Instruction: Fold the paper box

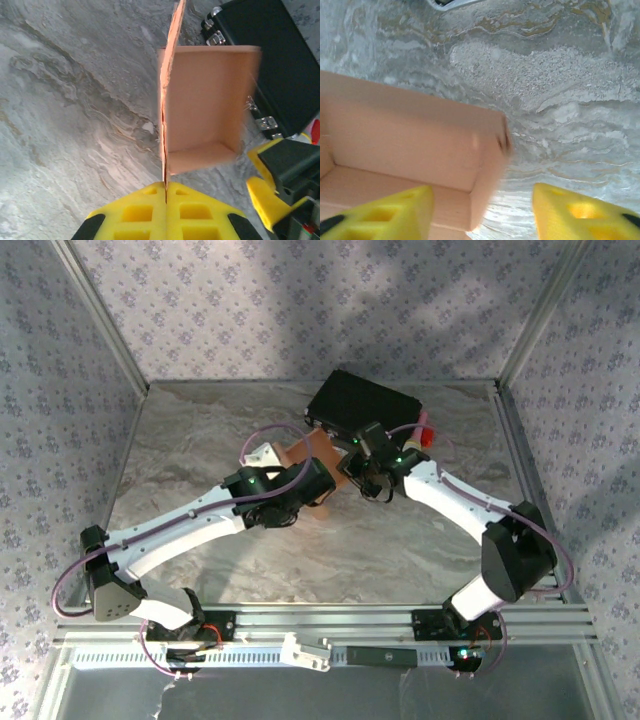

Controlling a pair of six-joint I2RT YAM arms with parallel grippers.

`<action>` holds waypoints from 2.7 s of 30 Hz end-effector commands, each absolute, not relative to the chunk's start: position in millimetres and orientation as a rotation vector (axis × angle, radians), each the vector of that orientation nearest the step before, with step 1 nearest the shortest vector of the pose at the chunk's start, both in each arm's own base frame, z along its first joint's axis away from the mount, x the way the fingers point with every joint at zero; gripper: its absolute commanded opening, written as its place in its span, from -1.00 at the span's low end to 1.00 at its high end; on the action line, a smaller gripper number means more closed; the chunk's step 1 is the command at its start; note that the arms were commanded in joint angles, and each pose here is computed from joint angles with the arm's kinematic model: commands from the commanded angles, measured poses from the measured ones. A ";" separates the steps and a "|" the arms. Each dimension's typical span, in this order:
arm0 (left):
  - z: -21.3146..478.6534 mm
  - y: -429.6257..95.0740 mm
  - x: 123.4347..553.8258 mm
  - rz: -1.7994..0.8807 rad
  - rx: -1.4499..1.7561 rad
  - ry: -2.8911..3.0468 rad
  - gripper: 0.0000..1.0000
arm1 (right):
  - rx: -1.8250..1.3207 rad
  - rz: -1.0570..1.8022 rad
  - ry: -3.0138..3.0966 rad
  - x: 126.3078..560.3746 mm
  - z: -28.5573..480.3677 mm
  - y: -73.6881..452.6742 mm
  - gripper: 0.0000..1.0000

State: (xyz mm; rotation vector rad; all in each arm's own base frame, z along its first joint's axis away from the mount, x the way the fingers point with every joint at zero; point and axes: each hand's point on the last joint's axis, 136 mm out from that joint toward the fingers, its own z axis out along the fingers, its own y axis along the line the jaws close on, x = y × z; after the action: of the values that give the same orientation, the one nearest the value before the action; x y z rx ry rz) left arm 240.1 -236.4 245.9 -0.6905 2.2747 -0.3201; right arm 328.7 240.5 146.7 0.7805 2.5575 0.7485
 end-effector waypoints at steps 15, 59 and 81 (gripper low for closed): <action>275.7 -197.9 258.3 -0.218 -0.310 2.394 -1.00 | 0.668 0.859 2.499 309.1 184.4 220.6 0.31; 206.6 -258.9 291.4 0.227 1.871 2.230 -1.00 | -0.951 0.676 2.000 305.9 167.6 257.7 0.25; 256.8 -194.7 277.9 -0.042 1.149 2.407 0.73 | -1.096 0.592 2.081 318.7 169.7 269.4 0.30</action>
State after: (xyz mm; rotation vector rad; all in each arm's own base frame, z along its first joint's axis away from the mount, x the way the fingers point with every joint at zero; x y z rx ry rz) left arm 300.2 -211.5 255.9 1.2907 2.2972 0.0827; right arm 319.0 269.0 170.8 -1.0420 2.0471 0.6126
